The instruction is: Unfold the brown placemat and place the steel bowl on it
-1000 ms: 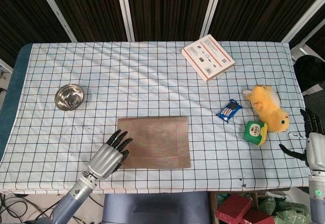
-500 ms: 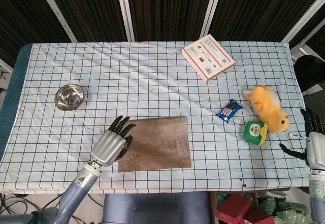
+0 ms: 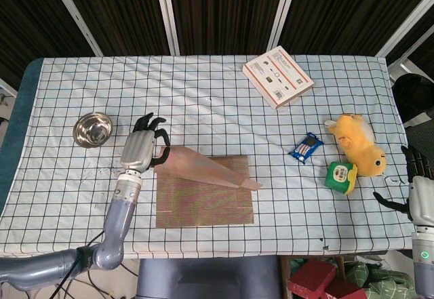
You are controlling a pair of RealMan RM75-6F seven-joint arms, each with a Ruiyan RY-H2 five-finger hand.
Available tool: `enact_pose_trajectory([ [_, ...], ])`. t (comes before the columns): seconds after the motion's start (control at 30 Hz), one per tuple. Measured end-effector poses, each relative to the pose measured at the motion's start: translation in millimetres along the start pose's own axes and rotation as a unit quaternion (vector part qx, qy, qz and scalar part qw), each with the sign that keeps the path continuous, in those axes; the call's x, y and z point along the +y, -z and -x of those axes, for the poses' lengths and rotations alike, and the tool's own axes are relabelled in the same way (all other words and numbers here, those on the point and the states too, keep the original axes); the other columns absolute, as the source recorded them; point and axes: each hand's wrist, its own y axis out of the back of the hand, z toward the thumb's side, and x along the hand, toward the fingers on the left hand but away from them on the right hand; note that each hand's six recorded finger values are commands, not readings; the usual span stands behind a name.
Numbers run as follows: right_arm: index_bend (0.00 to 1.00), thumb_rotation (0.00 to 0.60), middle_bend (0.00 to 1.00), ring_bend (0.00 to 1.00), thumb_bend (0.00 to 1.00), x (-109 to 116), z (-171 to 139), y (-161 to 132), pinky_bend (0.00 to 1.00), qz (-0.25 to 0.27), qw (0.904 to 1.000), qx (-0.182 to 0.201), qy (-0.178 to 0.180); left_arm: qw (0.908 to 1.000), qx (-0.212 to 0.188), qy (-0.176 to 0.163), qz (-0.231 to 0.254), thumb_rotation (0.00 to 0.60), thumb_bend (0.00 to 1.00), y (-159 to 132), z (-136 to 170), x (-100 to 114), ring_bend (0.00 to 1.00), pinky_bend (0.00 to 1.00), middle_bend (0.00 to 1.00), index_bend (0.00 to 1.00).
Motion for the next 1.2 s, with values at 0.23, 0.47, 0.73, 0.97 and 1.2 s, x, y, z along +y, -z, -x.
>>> enact_pose_trajectory([
  [0.23,0.00,0.600,0.00,0.00,0.02,0,1,2,0.16,0.001,1.0000,-0.006,0.001,0.9985,0.041,-0.031,0.021,0.600,0.44,-5,-48,20,0.01,0.08,0.19,0.57],
  [0.47,0.00,0.600,0.00,0.00,0.02,-1,1,2,0.16,0.003,1.0000,-0.007,-0.002,0.9948,0.085,-0.054,0.012,0.600,0.44,0,-84,38,0.00,0.07,0.18,0.53],
  [0.73,0.00,0.600,0.00,0.00,0.02,-1,1,3,0.16,0.000,0.9999,-0.010,-0.004,0.9887,0.141,-0.049,-0.018,0.600,0.08,19,-106,39,0.00,0.00,0.00,0.04],
  [0.97,0.00,0.600,0.00,0.00,0.02,-1,1,3,0.16,0.000,0.9999,-0.011,-0.006,0.9849,0.162,-0.045,-0.040,0.600,0.08,29,-109,40,0.00,0.00,0.00,0.00],
  [1.2,0.00,0.600,0.00,0.00,0.02,-1,0,2,0.16,-0.003,0.9999,-0.008,-0.006,0.9875,0.142,-0.051,-0.045,0.600,0.08,39,-97,53,0.00,0.00,0.00,0.00],
])
